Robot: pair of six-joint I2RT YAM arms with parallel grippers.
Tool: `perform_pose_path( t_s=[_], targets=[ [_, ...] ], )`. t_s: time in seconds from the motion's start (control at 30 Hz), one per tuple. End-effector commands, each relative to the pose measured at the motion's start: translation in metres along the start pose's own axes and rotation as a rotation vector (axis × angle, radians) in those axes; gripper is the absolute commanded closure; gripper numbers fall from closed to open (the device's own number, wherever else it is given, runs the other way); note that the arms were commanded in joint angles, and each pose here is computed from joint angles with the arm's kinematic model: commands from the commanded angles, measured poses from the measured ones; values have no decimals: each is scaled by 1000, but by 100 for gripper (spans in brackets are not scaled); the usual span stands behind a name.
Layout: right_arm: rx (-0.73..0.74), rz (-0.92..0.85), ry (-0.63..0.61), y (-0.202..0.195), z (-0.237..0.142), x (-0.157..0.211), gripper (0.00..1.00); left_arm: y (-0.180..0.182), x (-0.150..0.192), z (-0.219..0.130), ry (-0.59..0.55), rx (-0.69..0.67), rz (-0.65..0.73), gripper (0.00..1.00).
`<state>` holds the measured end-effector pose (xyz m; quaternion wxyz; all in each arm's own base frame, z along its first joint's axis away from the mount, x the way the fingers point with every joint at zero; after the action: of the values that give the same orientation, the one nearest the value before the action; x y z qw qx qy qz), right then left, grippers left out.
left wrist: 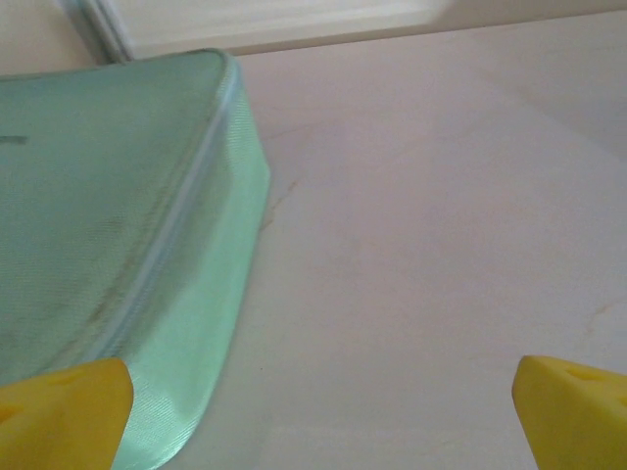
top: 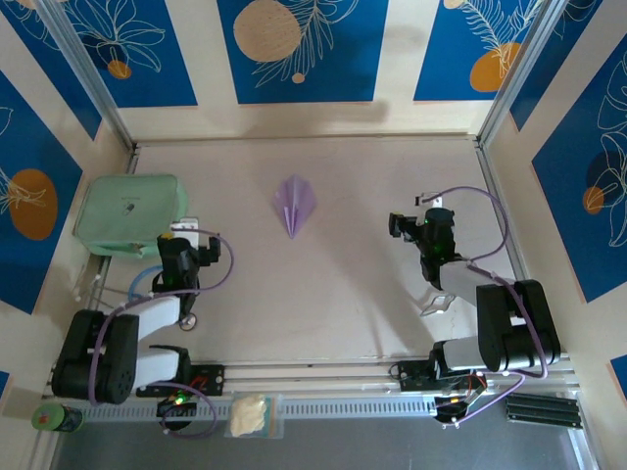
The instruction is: Fold a paper plane with a square sheet of paper (pick it up from the middle)
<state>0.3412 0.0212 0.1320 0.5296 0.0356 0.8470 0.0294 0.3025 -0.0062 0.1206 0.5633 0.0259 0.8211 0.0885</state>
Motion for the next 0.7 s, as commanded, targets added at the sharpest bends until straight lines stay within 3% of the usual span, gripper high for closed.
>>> perform_pose_path(
  t_s=[0.0, 0.27, 0.4, 0.53, 0.67],
  targets=[
    [-105, 14, -78, 3, 0, -4, 1, -11, -20, 5, -164, 137, -3, 1],
    [-151, 15, -104, 2, 8, 14, 1, -14, -5, 24, -194, 178, -26, 1],
    [-151, 14, -81, 3, 13, 16, 1, -12, -5, 30, -157, 175, -30, 1],
    [-150, 40, -53, -1, 17, 14, 1, -13, -6, 47, -43, 173, -23, 1],
    [-161, 46, -46, -2, 18, 14, 1, -14, -7, 46, -56, 164, -17, 1]
  ],
)
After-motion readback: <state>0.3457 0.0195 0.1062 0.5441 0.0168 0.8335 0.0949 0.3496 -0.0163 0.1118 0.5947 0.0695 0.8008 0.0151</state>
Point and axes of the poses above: each hand's point on the last joint's axis, 136 mm out from that joint toward the fingers, its own z axis out along the fingers, its own y axis along the line the jaws close on, x = y × z, the point moved 5 cm from there along -z, back along the fingers, and after that the axes turned 4 degrees about z, right-handed, at the moved point
